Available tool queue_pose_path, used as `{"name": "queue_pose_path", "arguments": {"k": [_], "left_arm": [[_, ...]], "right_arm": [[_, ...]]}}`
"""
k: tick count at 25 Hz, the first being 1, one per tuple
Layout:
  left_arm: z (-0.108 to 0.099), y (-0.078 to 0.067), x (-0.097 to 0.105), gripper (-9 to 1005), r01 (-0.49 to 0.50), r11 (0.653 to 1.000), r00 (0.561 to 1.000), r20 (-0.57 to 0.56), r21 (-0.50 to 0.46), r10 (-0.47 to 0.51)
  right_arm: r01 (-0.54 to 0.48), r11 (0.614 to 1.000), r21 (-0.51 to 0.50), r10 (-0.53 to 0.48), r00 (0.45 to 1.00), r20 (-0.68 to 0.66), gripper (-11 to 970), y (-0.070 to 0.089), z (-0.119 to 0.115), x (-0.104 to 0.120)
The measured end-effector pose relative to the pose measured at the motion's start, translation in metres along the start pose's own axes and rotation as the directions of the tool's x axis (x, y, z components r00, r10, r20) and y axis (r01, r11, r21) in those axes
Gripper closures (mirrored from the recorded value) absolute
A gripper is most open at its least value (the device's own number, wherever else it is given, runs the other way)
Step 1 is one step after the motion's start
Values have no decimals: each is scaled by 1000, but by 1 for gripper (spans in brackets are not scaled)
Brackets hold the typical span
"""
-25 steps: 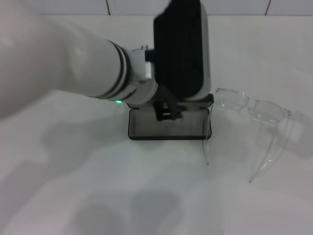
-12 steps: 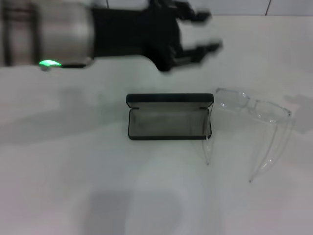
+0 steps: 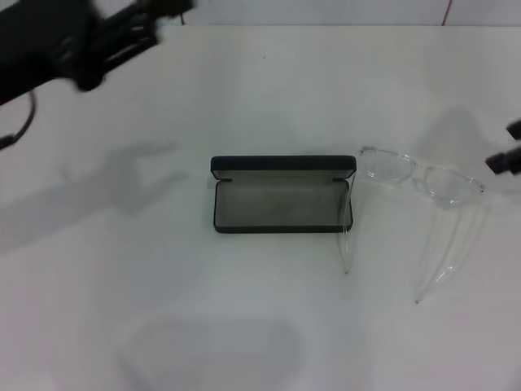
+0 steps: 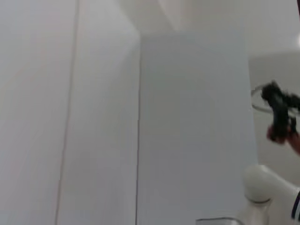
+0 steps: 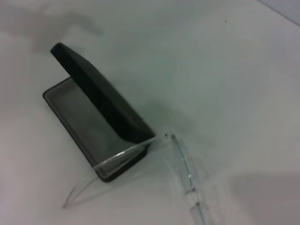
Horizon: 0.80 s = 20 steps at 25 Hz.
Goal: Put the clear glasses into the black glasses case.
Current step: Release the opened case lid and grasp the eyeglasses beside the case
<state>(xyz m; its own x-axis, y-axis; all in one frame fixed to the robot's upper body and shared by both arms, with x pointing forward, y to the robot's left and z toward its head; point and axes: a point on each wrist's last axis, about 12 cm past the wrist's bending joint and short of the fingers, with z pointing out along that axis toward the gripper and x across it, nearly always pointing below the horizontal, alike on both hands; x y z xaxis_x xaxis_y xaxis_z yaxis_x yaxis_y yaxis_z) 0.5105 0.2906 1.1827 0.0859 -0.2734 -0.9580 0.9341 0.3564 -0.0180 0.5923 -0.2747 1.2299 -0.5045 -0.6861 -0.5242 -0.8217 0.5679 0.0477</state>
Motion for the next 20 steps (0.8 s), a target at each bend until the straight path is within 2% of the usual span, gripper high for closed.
{"name": "queue_pose_path", "arguments": {"k": [4, 10, 20], "left_arm": [[-16, -6, 14, 494, 24, 1000, 998, 56, -17, -23], [-25, -12, 27, 497, 61, 997, 996, 63, -42, -58], [-28, -13, 42, 505, 94, 993, 993, 77, -71, -88]], "right_arm": [[26, 999, 36, -24, 998, -54, 268, 3, 4, -31], [70, 996, 46, -65, 992, -112, 267, 4, 24, -59], [118, 992, 48, -110, 984, -140, 267, 2, 74, -68]]}}
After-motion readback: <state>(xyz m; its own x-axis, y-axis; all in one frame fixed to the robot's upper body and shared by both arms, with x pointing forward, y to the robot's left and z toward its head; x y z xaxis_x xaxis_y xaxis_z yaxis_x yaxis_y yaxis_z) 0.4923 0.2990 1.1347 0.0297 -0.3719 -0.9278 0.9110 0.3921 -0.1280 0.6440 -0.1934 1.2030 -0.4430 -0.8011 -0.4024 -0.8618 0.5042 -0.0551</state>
